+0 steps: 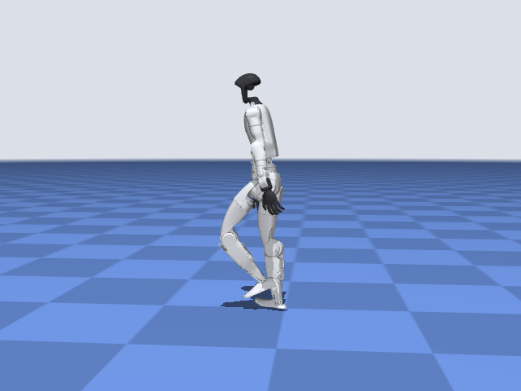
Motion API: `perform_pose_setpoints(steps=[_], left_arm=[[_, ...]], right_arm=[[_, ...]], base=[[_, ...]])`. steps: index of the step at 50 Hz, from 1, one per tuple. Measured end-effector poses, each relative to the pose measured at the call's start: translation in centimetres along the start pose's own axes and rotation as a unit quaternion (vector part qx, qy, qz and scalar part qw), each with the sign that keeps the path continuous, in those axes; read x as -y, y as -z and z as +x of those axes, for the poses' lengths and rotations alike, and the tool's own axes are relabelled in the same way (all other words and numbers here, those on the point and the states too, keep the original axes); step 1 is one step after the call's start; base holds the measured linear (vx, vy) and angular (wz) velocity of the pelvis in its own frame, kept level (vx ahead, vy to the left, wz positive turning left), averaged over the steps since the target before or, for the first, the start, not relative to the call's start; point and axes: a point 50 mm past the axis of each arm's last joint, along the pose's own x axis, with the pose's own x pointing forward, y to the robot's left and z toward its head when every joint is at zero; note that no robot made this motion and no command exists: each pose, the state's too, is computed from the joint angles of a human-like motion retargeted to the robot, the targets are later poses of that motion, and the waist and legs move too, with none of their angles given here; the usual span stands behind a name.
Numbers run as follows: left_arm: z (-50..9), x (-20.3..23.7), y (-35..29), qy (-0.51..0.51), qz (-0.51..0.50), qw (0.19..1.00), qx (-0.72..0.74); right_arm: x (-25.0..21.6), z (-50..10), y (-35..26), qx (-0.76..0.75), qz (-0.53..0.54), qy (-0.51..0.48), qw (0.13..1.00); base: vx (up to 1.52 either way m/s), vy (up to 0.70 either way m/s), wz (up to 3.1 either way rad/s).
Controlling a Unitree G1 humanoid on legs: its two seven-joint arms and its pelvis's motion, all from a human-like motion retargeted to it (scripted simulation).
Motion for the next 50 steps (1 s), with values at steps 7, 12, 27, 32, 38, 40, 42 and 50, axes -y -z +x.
perform_pose_setpoints(steps=[7, 12, 27, 32, 38, 40, 42, 50], left_arm=[[-0.1, -0.1, -0.7, 0.012, 0.022, 1.000, 0.002], [-0.2, 0.0, -1.1, 0.021, 0.030, 0.999, 0.004], [-1.6, -4.7, -5.3, -0.086, 0.006, 0.993, 0.085], [-2.0, -5.6, -6.1, -0.101, -0.015, 0.988, 0.113], [-2.0, -6.1, -5.4, -0.124, -0.002, 0.988, 0.090], [-1.8, -5.7, -5.0, -0.119, 0.000, 0.989, 0.084], [-1.3, -4.4, -4.2, -0.093, -0.003, 0.993, 0.073], [0.3, 2.9, 2.7, 0.058, -0.012, 0.997, -0.053]], right_arm=[[0.8, -1.2, -4.8, 0.089, -0.034, 0.010, 0.995], [0.4, -0.9, -4.2, 0.076, -0.050, 0.015, 0.996], [-0.4, 0.7, 4.9, -0.055, 0.016, -0.016, 0.998], [-1.1, 0.7, 8.3, -0.116, 0.060, -0.026, 0.991], [-3.0, 0.5, 10.4, -0.158, 0.089, -0.067, 0.981], [-3.7, 0.5, 10.7, -0.158, 0.091, -0.086, 0.980], [-3.4, 0.5, 10.6, -0.158, 0.082, -0.085, 0.980], [-1.0, 0.8, 8.6, -0.113, 0.053, -0.031, 0.992]], base=[[0.33, 0.02, 0.19], [0.51, -0.13, -0.06], [0.40, 0.14, 0.17], [0.51, -0.11, 0.62], [0.44, -0.10, 0.24], [0.46, 0.21, 0.29], [0.34, 0.54, 0.49], [0.71, 0.21, -0.13]])
